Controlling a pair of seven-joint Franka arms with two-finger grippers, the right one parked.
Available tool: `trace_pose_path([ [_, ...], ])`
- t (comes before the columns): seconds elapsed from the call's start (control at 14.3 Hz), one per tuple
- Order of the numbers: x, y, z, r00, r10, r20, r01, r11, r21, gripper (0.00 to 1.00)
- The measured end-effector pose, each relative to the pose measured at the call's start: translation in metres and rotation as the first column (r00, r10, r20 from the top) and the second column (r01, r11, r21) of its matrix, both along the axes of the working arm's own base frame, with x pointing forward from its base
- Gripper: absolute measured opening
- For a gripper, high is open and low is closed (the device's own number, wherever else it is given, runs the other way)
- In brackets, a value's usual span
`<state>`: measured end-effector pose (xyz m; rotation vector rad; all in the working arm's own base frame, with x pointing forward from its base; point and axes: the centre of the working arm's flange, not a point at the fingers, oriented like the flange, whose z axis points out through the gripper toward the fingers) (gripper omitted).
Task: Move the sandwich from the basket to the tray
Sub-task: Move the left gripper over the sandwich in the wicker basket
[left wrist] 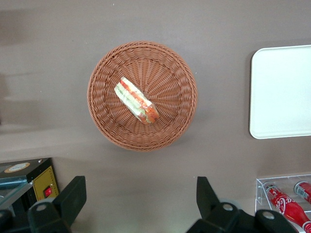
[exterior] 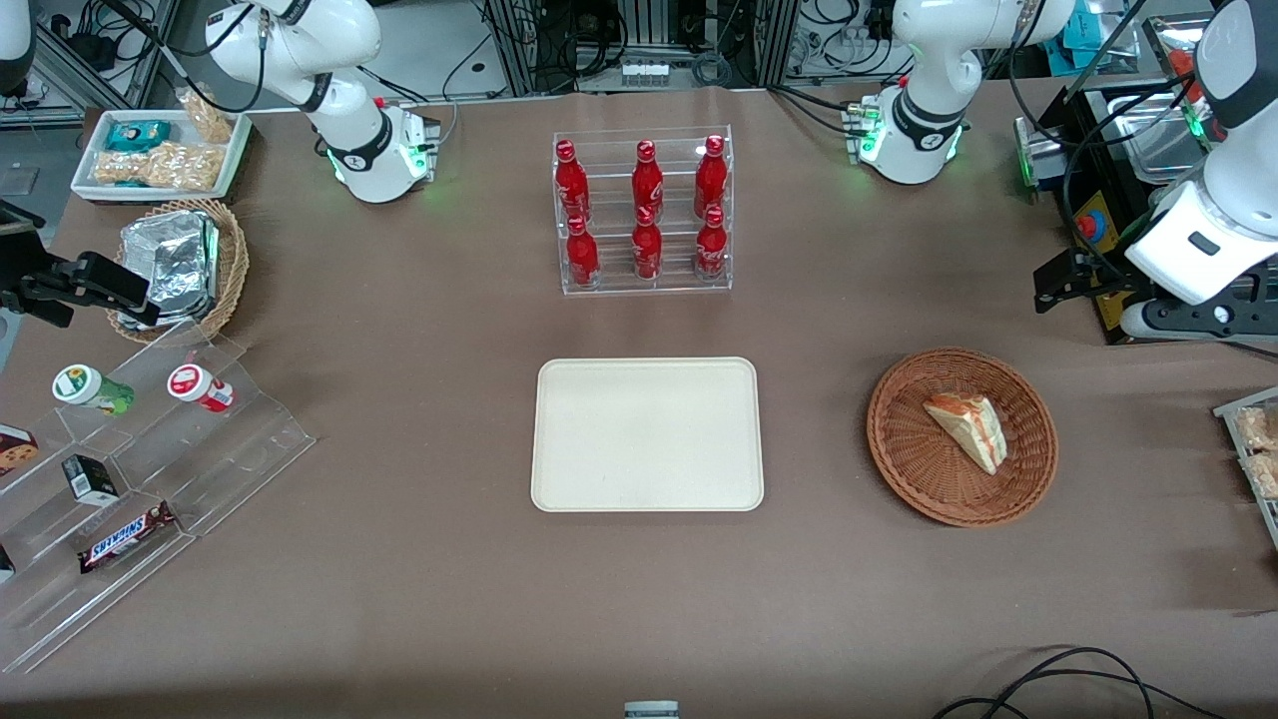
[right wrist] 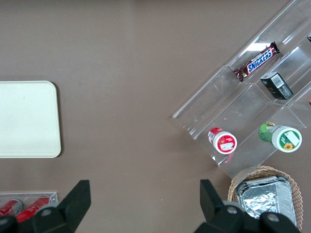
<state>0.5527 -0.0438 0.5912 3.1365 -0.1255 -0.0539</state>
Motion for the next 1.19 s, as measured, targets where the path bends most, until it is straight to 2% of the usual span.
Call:
trace_pose_path([
  [0.21,0.003,-0.001,0.004,1.000,-0.003,0.010,0.003,1.000,-0.002,1.00],
  [0.63,0.008,-0.001,-0.010,1.000,-0.003,-0.023,0.003,1.000,-0.004,1.00],
  [0.84,0.008,-0.001,-0.027,0.998,-0.003,-0.065,0.003,1.000,-0.002,1.00],
  [1.05,0.015,0.000,-0.066,0.992,0.000,-0.128,0.000,1.000,0.000,1.00],
  [1.19,0.026,0.001,-0.111,0.991,0.005,-0.135,-0.005,1.000,-0.001,1.00],
])
